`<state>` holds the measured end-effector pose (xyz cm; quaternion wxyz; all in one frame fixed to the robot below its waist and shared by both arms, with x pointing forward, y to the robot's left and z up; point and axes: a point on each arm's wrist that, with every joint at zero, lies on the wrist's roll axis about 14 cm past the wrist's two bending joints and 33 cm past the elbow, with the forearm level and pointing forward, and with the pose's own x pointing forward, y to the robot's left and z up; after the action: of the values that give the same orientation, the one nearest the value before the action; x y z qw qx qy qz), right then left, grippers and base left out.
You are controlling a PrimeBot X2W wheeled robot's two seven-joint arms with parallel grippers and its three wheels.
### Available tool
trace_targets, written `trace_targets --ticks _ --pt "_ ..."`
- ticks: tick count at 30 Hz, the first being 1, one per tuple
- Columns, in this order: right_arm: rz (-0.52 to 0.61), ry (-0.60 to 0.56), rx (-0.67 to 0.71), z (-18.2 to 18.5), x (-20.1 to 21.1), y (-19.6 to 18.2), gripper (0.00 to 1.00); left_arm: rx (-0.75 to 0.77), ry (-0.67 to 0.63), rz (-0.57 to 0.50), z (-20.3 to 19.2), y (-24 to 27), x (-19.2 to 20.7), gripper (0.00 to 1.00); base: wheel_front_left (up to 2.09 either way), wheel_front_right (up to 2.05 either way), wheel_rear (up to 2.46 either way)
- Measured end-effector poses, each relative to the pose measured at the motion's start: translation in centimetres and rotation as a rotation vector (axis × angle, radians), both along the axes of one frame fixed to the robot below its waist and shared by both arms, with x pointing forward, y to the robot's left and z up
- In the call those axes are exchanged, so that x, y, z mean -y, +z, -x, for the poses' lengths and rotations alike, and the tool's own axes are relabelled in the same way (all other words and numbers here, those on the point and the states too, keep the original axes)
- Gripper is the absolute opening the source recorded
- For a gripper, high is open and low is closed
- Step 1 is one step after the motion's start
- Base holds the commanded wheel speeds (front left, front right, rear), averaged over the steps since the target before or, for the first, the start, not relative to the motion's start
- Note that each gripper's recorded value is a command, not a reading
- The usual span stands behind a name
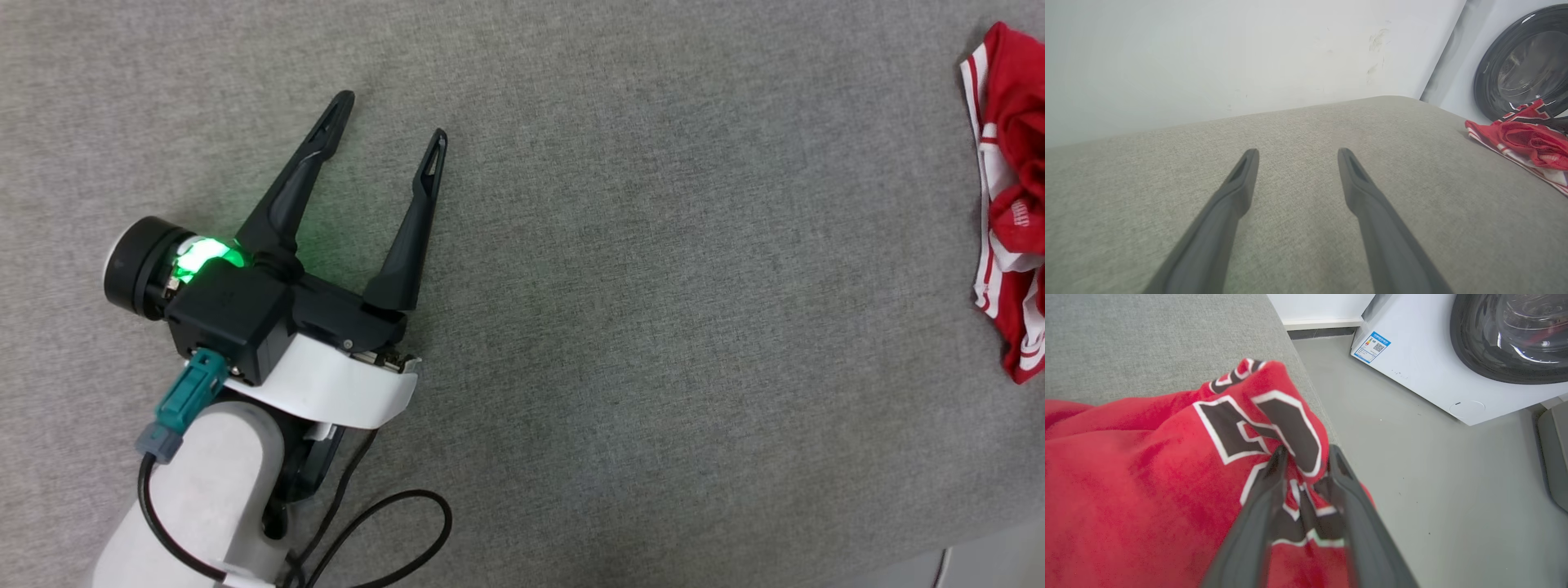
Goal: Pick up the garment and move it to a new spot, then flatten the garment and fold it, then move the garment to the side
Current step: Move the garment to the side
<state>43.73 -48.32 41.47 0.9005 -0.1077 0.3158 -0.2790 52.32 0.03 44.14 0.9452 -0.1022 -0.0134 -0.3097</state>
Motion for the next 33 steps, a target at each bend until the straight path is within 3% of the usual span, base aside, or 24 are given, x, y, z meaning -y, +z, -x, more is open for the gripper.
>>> trace_targets --ticks 5,13,23,33 --pt "0.094 0.003 0.159 -0.1 0.6 2.8 1.00 0.012 0.019 0.006 0.4 1.0 -0.3 1.00 0.00 0.00 0.00" --pt "0.100 0.105 0.341 0.4 -3.2 5.6 1.00 -0.005 0.096 0.003 2.6 2.6 -2.2 1.00 0.00 0.00 0.00" --pt "-0.057 0.300 0.468 1.6 -13.4 6.5 1.00 -0.046 0.242 0.000 6.7 4.4 -6.2 1.00 0.00 0.00 0.00" --pt "-0.232 0.472 0.573 3.6 -23.4 8.1 1.00 -0.050 0.458 -0.030 11.5 5.9 -13.2 1.00 0.00 0.00 0.00"
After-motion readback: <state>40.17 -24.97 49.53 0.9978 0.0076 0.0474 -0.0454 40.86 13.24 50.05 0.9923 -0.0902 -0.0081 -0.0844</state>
